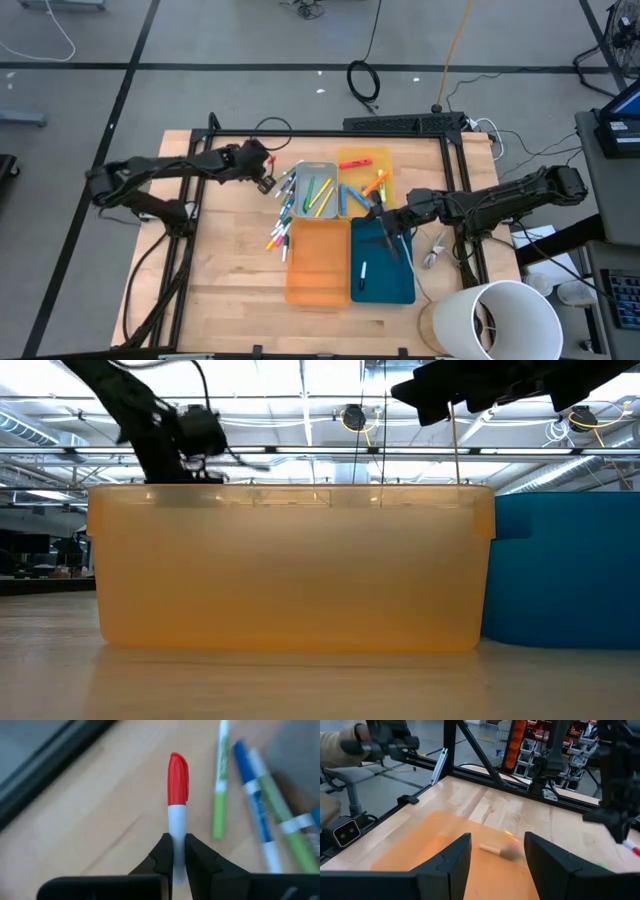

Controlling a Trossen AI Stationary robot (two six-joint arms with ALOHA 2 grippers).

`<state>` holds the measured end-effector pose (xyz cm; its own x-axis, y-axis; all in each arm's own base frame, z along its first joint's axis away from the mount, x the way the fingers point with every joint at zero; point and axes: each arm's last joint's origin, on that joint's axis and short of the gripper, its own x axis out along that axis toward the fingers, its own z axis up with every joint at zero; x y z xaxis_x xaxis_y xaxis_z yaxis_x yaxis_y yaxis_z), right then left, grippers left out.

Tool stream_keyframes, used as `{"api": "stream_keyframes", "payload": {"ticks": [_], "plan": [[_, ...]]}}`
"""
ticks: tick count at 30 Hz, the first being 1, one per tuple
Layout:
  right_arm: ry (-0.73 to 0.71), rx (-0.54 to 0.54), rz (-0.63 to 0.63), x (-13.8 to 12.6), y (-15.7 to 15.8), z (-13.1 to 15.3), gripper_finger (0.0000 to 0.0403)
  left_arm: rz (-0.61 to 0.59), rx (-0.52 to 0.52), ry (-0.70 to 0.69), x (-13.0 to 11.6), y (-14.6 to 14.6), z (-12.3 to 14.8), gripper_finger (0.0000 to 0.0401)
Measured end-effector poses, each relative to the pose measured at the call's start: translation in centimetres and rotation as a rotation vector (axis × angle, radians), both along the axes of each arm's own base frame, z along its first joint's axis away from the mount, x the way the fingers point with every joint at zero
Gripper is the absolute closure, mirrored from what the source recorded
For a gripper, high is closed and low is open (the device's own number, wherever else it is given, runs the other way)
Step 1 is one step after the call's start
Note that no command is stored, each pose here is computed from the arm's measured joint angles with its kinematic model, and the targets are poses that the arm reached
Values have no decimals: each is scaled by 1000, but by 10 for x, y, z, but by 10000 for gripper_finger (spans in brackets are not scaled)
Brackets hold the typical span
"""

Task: Pick & Place Markers
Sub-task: Put the white and red highlighter pen into the blue bin

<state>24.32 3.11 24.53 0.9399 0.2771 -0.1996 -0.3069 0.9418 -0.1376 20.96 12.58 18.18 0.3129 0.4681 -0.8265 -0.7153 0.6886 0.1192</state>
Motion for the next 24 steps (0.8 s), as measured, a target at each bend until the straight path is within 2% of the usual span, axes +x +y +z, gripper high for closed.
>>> {"api": "stream_keyframes", "payload": {"ticks": [4, 10, 12, 17, 21, 24], "plan": [[0, -5, -32, 0, -3, 0, 232, -55, 60, -114, -4, -16, 28, 373], [9, -33, -193, 1, -8, -1, 232, -190, 133, -306, -8, -51, 54, 373], [7, -41, -231, 1, -9, -1, 232, -281, 156, -380, -8, -64, 53, 373], [-44, -31, -248, 5, -11, 1, 232, -603, 263, -626, -5, -97, 40, 373], [-117, -18, -267, 17, -15, -1, 232, -708, 334, -846, -8, -111, 34, 372], [-202, -12, -284, 30, -19, -6, 232, -765, 340, -913, -9, -117, 32, 373]]}}
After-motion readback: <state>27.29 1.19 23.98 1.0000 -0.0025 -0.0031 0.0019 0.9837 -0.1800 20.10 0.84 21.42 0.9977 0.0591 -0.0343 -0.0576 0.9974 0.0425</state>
